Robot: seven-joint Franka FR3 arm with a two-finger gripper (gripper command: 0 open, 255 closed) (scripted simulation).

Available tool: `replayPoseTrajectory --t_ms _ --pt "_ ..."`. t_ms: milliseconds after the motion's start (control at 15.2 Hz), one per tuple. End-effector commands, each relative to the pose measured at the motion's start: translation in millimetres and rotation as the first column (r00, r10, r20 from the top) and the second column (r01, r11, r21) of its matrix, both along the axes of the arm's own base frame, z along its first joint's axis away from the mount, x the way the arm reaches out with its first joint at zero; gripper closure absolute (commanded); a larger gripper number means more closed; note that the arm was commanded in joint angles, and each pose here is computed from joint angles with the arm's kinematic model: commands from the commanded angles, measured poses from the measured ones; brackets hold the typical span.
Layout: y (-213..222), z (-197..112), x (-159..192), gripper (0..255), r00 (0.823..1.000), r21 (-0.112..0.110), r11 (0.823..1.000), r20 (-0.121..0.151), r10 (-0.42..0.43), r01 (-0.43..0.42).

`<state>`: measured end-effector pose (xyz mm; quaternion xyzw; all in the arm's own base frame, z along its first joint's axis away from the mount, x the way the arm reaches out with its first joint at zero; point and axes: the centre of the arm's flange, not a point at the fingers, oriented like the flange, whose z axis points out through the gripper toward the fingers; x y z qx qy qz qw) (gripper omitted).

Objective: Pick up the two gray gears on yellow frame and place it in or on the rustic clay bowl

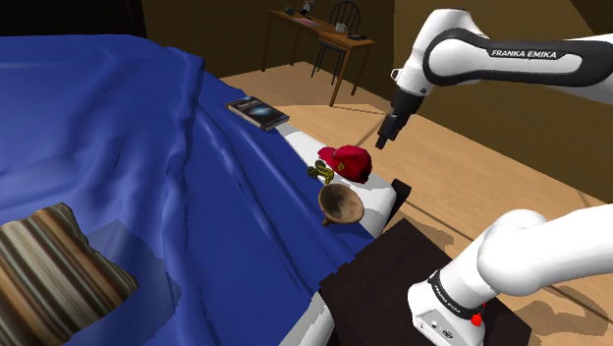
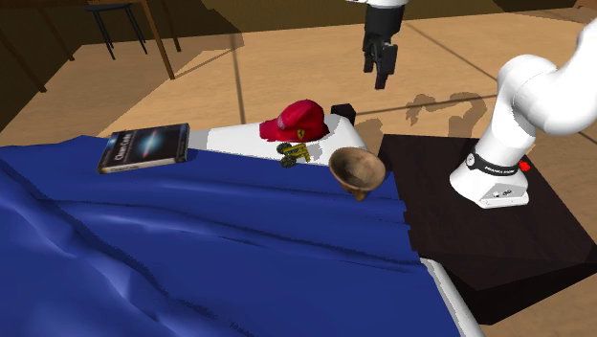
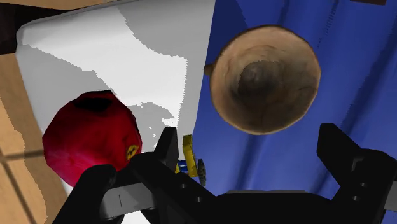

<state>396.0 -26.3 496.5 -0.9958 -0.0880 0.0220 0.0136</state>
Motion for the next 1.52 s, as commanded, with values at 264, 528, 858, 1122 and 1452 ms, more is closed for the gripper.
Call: replayPoseTrajectory --t_ms 264,528,858,1122,1452 --pt "-11.3 -62.1 55.6 0 0.998 -0.010 0.999 -0.035 0.044 -0.044" --pt "-17.9 -103.0 92.1 0 0.996 -0.016 0.997 -0.059 0.072 -0.073" --pt "-25.1 -155.1 136.7 0 0.990 -0.022 0.994 -0.089 0.107 -0.109" --pt "-30.1 -197.8 171.4 0 0.984 -0.026 0.990 -0.113 0.134 -0.138" --pt "-35.3 -252.2 213.5 0 0.975 -0.031 0.984 -0.144 0.168 -0.174"
